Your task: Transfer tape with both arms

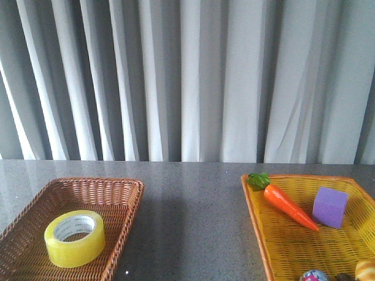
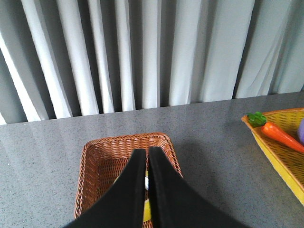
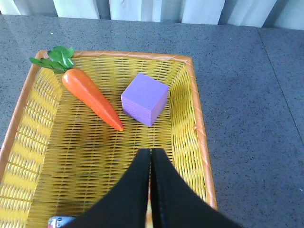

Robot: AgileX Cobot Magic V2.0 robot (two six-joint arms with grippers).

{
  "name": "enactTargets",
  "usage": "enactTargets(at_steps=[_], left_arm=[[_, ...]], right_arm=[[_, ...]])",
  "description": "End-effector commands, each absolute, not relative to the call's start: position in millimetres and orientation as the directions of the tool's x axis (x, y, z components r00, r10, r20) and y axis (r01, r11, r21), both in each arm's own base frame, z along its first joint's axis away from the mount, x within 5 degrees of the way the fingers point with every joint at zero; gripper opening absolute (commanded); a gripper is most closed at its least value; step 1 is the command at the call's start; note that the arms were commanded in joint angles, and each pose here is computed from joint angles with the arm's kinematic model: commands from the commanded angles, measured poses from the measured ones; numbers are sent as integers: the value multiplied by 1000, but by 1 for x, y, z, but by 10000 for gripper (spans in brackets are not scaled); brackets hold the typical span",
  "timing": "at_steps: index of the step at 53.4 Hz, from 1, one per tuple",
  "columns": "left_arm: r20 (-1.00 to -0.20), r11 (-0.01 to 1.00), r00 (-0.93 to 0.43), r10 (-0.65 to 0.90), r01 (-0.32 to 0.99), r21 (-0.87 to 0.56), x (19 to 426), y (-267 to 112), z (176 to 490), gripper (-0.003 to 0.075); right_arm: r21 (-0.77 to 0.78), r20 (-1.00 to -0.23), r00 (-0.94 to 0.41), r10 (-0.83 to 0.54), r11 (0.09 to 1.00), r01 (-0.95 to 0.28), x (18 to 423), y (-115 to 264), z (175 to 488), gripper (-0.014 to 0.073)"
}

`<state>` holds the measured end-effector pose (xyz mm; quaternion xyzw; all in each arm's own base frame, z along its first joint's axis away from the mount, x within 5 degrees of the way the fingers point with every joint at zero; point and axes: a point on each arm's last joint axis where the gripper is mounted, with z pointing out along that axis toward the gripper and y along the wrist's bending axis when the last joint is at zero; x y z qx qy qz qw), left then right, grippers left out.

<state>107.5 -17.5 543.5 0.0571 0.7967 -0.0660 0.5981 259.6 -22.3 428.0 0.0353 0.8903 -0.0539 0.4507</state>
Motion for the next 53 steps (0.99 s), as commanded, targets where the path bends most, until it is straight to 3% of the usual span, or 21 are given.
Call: enactTargets(at_steps=[1, 14, 23, 31, 43, 53], left_arm=[[-980, 984, -197, -10, 171, -45, 106, -18, 554, -6], [-979, 987, -204, -1, 157, -34, 110, -16, 550, -6], [-987, 989, -162, 11, 144, -13, 75, -12, 523, -6], [-997, 991, -73, 1, 133, -8, 49, -9, 465, -6], [-985, 991, 159, -74, 122, -55, 36, -6, 344, -6], [-982, 989, 149, -119, 110, -103, 45, -5, 249, -6]], right_arm=[[-70, -866, -500, -2, 991, 118, 253, -23, 448, -8], [-70, -866, -500, -2, 991, 118, 253, -23, 448, -8], [-70, -866, -500, -4, 991, 114, 253, -22, 448, -8], [-70, -866, -500, -3, 991, 114, 253, -22, 448, -8], [-71, -866, -500, -4, 991, 114, 253, -22, 448, -8], [-71, -866, -500, -4, 991, 114, 253, -22, 448, -8]])
